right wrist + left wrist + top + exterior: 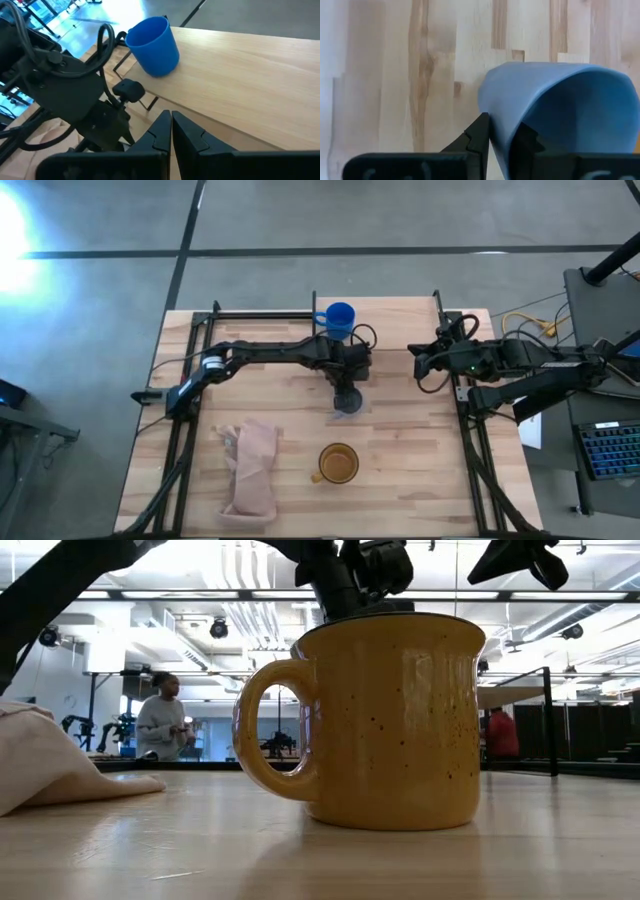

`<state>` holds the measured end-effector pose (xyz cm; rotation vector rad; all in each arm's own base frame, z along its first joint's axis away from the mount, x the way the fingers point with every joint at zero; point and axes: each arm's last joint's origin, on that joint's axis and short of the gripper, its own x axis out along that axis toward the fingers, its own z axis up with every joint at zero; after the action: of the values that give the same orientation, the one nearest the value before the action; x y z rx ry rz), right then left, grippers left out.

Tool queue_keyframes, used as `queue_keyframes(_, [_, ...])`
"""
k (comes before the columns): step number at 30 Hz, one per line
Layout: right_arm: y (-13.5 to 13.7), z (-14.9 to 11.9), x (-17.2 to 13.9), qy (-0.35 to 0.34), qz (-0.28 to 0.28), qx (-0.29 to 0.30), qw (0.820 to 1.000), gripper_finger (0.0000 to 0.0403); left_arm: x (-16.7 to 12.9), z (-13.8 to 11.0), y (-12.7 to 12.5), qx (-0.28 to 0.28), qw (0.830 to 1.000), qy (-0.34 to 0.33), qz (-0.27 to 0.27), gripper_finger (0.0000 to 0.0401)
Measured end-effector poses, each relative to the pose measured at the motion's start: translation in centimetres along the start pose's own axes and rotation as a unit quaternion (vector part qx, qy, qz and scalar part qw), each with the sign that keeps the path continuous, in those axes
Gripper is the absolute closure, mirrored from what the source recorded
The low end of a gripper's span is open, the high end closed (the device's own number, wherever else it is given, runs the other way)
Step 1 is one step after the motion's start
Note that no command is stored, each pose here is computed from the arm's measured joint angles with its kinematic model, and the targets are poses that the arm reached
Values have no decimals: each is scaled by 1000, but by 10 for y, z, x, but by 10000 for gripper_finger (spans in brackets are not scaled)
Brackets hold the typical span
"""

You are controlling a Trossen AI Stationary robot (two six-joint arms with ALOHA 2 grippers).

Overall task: Stack small to large cups/mugs on shelf
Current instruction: Put the light blue mug on the shelf

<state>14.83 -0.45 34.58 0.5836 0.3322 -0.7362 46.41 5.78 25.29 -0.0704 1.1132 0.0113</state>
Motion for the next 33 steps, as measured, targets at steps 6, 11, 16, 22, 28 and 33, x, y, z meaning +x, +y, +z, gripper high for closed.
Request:
queue_keyframes(6, [-1, -1, 0, 4, -5, -4, 1000, 394, 6, -3, 0, -13, 1000, 17, 0, 339])
queue_keyframes(11, [-1, -1, 0, 5, -5, -5, 1000, 394, 5, -2, 1, -12, 1000, 11, 4, 294])
queue_keyframes(16, [-2, -2, 0, 7, -8, -8, 1000, 394, 4, -1, 0, -13, 1000, 8, 7, 267])
queue_keyframes(22, [-2, -2, 0, 9, -10, -9, 1000, 394, -16, 1, 0, -47, 999, -3, 26, 261])
queue_keyframes(28, [-2, -2, 0, 9, -10, -8, 1000, 394, -40, -8, 0, -131, 989, 23, 62, 261])
queue_keyframes(33, [-2, -2, 0, 9, -10, -5, 1000, 394, -39, -12, -1, -247, 966, 37, 59, 261])
